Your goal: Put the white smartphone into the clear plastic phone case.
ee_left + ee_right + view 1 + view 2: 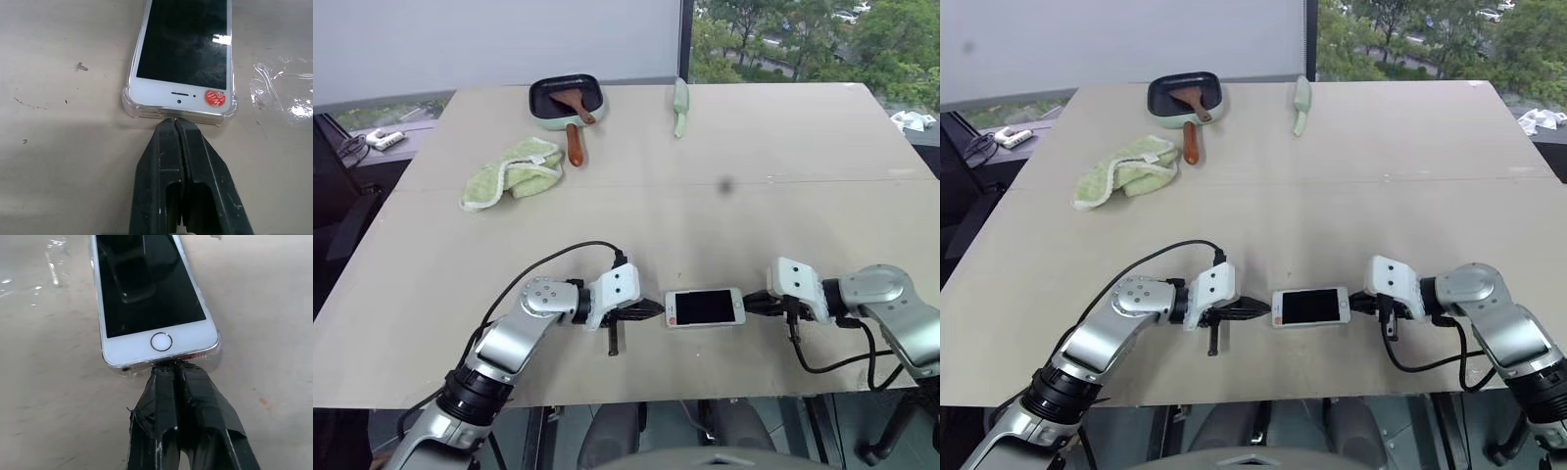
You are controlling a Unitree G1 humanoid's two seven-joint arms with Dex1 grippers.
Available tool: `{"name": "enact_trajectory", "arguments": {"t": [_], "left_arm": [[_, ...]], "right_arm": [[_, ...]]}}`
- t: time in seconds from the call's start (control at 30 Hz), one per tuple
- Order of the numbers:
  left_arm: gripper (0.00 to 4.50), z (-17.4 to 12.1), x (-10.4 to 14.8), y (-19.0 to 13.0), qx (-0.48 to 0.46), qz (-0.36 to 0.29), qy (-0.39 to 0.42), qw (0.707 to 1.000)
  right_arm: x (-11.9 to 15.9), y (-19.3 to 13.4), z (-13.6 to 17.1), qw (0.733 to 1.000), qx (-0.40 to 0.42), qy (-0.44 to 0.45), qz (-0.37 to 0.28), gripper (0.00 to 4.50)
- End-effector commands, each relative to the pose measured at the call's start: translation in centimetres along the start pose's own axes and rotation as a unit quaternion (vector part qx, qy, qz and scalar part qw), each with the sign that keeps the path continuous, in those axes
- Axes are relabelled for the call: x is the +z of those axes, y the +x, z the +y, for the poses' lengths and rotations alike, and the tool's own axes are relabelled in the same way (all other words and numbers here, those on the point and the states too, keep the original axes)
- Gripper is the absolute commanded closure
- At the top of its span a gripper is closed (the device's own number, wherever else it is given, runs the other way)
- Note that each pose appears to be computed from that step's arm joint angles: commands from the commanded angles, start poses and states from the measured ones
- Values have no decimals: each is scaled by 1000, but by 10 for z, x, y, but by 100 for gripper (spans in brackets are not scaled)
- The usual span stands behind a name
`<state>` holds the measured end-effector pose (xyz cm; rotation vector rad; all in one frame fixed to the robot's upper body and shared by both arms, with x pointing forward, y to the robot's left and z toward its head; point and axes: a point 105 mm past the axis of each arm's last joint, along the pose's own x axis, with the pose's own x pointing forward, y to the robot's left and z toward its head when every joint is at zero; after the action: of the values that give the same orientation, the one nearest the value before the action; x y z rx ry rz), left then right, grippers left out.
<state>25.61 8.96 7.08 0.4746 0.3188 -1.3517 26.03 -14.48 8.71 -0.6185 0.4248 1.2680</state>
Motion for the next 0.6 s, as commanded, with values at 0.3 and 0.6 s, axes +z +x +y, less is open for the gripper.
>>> {"name": "enact_trajectory", "arguments": {"t": [0.3,0.6], "left_arm": [[450,7,0,-14,17,2,4,1000],[450,25,31,-30,52,-82,-10,995]], "right_arm": [[4,-26,-14,999,-48,-17,7,444],[26,-40,-24,984,-98,54,-139,444]]}}
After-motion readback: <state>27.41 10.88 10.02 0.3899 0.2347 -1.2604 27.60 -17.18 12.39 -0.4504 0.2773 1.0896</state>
